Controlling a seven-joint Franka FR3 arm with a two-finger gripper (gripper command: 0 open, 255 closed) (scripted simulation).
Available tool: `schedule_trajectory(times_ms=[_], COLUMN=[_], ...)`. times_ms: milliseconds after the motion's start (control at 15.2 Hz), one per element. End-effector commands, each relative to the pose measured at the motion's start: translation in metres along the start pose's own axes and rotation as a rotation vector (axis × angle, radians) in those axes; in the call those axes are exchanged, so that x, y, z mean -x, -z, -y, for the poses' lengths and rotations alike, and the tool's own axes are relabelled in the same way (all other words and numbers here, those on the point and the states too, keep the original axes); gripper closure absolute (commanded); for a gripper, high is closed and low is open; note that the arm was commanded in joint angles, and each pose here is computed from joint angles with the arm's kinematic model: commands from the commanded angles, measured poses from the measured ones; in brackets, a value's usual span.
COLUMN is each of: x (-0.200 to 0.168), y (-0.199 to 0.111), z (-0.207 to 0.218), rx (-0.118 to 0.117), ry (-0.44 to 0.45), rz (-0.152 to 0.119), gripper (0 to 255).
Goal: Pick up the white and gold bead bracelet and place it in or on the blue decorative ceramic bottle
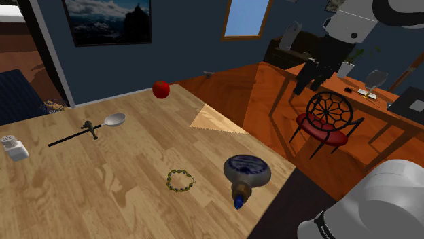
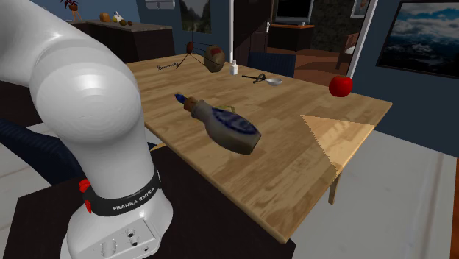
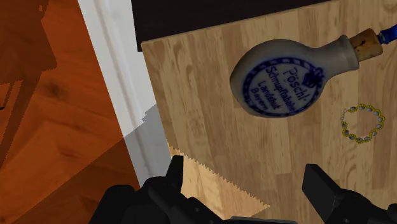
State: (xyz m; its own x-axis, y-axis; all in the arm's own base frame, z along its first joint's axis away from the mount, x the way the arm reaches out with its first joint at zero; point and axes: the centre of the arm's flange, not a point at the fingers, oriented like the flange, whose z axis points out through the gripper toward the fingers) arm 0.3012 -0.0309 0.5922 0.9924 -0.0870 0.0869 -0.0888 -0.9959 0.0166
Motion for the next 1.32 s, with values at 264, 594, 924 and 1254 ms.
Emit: schedule_trajectory(times_ms=[264,594,924,1254], x=[-0.003,-0.007,-0.014,-0.021], y=[-0.036,-0.080,-0.124,-0.168], z=[0.039,0.087,0.135,0.183], rx=[-0.003,-0.007,-0.011,-0.016], ry=[-0.032,-0.071,-0.111,-0.150], rz=[0.004,0.010,0.016,0.021], gripper=[0,0,0,0])
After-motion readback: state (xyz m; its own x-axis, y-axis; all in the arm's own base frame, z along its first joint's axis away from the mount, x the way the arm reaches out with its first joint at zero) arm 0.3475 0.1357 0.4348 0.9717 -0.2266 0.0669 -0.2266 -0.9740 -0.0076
